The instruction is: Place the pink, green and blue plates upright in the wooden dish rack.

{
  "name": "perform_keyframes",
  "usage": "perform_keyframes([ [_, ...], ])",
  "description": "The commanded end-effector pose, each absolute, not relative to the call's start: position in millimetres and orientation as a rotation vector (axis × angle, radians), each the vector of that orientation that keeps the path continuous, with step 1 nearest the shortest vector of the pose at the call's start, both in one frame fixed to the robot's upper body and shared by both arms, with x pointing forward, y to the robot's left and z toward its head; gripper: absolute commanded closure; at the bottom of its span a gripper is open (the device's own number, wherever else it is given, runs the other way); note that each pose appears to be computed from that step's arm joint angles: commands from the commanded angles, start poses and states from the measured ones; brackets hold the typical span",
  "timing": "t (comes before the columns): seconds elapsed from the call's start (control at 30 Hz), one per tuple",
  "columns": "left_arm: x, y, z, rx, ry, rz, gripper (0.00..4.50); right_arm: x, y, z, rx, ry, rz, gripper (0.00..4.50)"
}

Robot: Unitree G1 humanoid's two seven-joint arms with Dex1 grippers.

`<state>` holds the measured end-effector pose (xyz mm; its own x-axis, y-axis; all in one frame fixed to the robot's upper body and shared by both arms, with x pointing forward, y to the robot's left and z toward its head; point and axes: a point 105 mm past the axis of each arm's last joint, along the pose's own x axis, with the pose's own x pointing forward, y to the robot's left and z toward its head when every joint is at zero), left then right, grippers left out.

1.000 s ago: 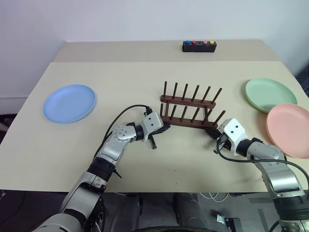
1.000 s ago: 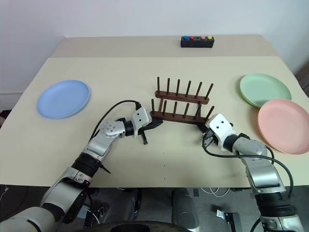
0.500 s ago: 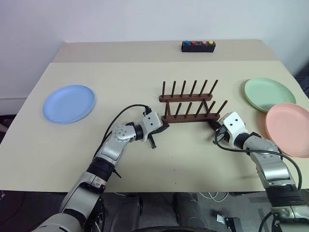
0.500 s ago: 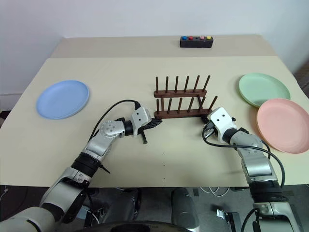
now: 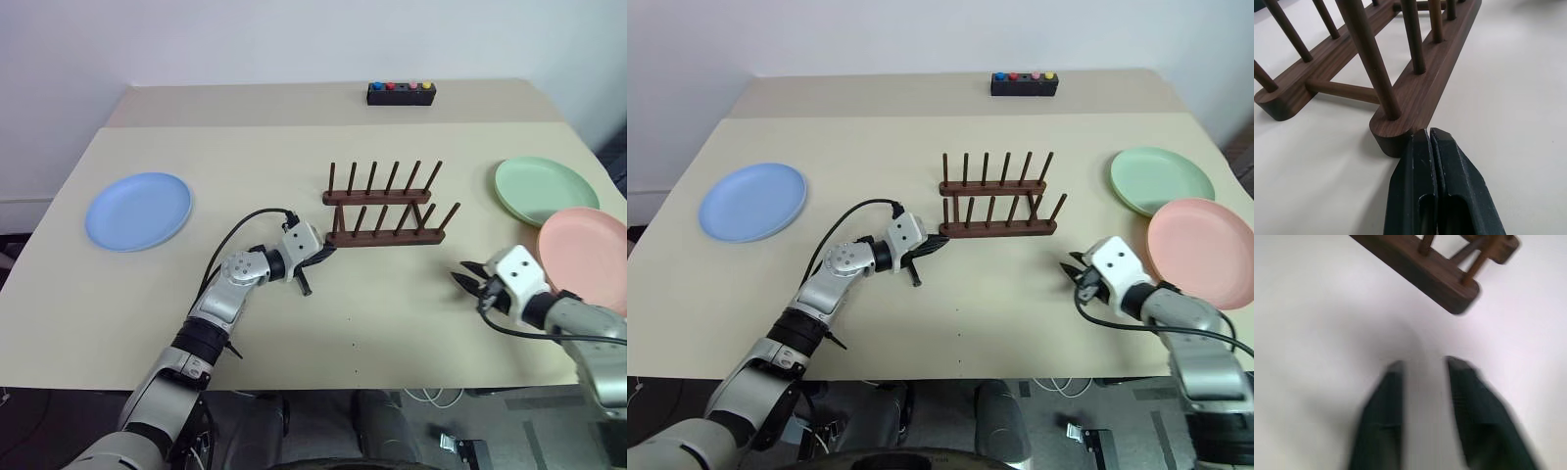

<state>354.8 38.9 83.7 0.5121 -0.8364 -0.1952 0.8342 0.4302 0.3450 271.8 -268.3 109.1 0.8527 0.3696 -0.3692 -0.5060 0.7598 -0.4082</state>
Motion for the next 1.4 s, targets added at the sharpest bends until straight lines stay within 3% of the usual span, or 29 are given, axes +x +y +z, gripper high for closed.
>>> perform_keyframes([
  [0.03,345.9,38.3,88.2,0.394,-0.022,-1.080,4.50,259.8,-281.5,147.8,-0.593,0.206,0.431,1.19],
  [0.1,339.8,37.0,91.1,0.371,-0.026,-1.109,4.50,254.8,-286.2,156.7,-0.608,0.203,0.411,0.17],
  [0.2,316.5,34.6,94.6,0.333,-0.020,-1.226,4.50,251.0,-309.9,167.9,-0.652,0.243,0.307,0.17],
  [0.33,285.7,30.4,90.4,0.309,0.021,-1.376,4.50,249.5,-335.6,149.1,-0.652,0.358,0.189,0.17],
  [0.63,268.8,16.2,107.9,0.225,-0.038,-1.465,4.50,249.5,-362.2,113.0,-0.672,0.484,0.049,0.17],
  [0.67,269.4,16.1,107.3,0.221,-0.036,-1.466,4.50,249.6,-361.7,113.3,-0.675,0.483,0.050,0.69],
  [0.7,270.6,16.5,105.7,0.220,-0.031,-1.465,4.50,250.1,-360.6,113.9,-0.676,0.480,0.052,0.92],
  [0.93,273.2,17.5,97.8,0.221,-0.008,-1.461,4.50,248.6,-361.0,116.9,-0.697,0.476,0.039,4.43],
  [1.2,280.6,17.4,99.8,0.229,-0.027,-1.451,4.50,241.3,-358.4,148.4,-0.827,0.423,0.035,4.43],
  [1.4,286.3,17.0,102.6,0.241,-0.048,-1.439,4.50,252.9,-331.7,212.7,-0.950,0.200,0.086,4.43],
])
